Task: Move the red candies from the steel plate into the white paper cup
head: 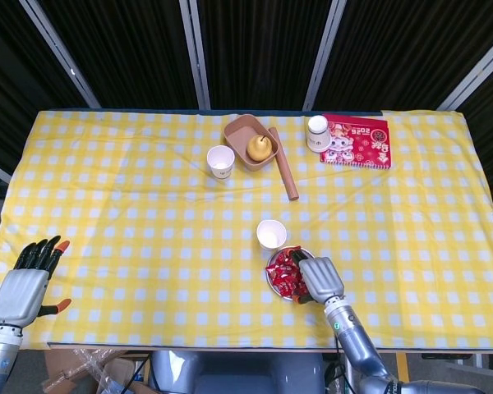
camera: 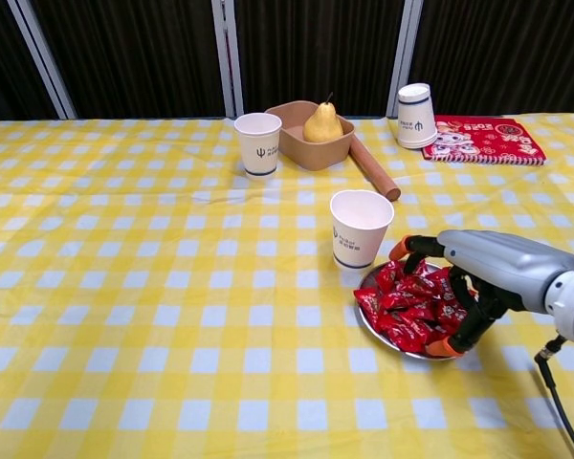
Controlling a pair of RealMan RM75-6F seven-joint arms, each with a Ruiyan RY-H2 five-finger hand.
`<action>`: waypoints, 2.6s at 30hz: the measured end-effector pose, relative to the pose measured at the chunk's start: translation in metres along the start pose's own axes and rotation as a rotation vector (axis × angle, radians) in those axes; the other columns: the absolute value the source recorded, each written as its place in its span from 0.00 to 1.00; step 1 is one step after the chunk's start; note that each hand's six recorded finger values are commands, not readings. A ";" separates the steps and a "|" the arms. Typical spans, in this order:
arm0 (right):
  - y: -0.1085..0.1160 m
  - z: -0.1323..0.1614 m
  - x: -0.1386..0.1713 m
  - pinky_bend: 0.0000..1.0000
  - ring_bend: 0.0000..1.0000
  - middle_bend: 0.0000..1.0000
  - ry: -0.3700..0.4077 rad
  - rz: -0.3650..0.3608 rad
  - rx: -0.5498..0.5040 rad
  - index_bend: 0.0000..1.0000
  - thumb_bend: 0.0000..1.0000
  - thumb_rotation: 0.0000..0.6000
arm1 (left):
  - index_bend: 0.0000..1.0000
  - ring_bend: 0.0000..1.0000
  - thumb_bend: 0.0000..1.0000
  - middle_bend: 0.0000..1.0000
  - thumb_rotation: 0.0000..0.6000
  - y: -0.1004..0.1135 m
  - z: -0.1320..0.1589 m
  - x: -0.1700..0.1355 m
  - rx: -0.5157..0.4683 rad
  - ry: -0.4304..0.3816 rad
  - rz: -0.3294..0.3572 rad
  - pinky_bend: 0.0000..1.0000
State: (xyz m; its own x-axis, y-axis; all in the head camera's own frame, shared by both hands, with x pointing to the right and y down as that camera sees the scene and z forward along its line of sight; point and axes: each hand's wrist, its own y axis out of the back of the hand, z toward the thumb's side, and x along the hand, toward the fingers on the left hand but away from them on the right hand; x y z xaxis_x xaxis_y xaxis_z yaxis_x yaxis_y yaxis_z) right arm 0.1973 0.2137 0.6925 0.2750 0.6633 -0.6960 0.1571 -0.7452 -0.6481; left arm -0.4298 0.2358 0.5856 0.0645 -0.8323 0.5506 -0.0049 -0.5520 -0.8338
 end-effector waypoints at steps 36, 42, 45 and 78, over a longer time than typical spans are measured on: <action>-0.007 0.002 -0.016 0.91 0.73 0.58 0.000 -0.012 -0.052 0.57 0.47 1.00 | 0.00 0.00 0.00 0.00 1.00 0.000 0.001 0.000 -0.007 -0.004 -0.004 0.00; 0.001 0.009 -0.017 0.91 0.73 0.59 0.017 -0.035 -0.067 0.58 0.48 1.00 | 0.00 0.00 0.00 0.00 1.00 0.000 0.001 0.000 -0.007 -0.004 -0.003 0.00; 0.006 0.012 -0.017 0.91 0.73 0.59 0.025 -0.046 -0.076 0.58 0.48 1.00 | 0.00 0.00 0.00 0.00 1.00 0.000 0.001 0.000 -0.007 -0.005 -0.002 0.00; 0.110 0.038 -0.012 0.91 0.72 0.59 0.052 -0.206 -0.074 0.59 0.50 1.00 | 0.00 0.00 0.00 0.00 1.00 -0.001 -0.004 0.003 -0.033 0.022 -0.029 0.00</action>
State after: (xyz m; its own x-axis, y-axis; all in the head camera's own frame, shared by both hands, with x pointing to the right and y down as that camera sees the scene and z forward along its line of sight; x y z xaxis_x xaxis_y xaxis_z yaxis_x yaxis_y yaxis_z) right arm 0.1755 0.1266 0.6178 0.2778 0.7992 -0.5330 0.2839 -0.5984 -0.7493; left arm -0.4331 0.2339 0.5882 0.0427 -0.8169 0.5753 -0.0367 -0.5767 -0.8161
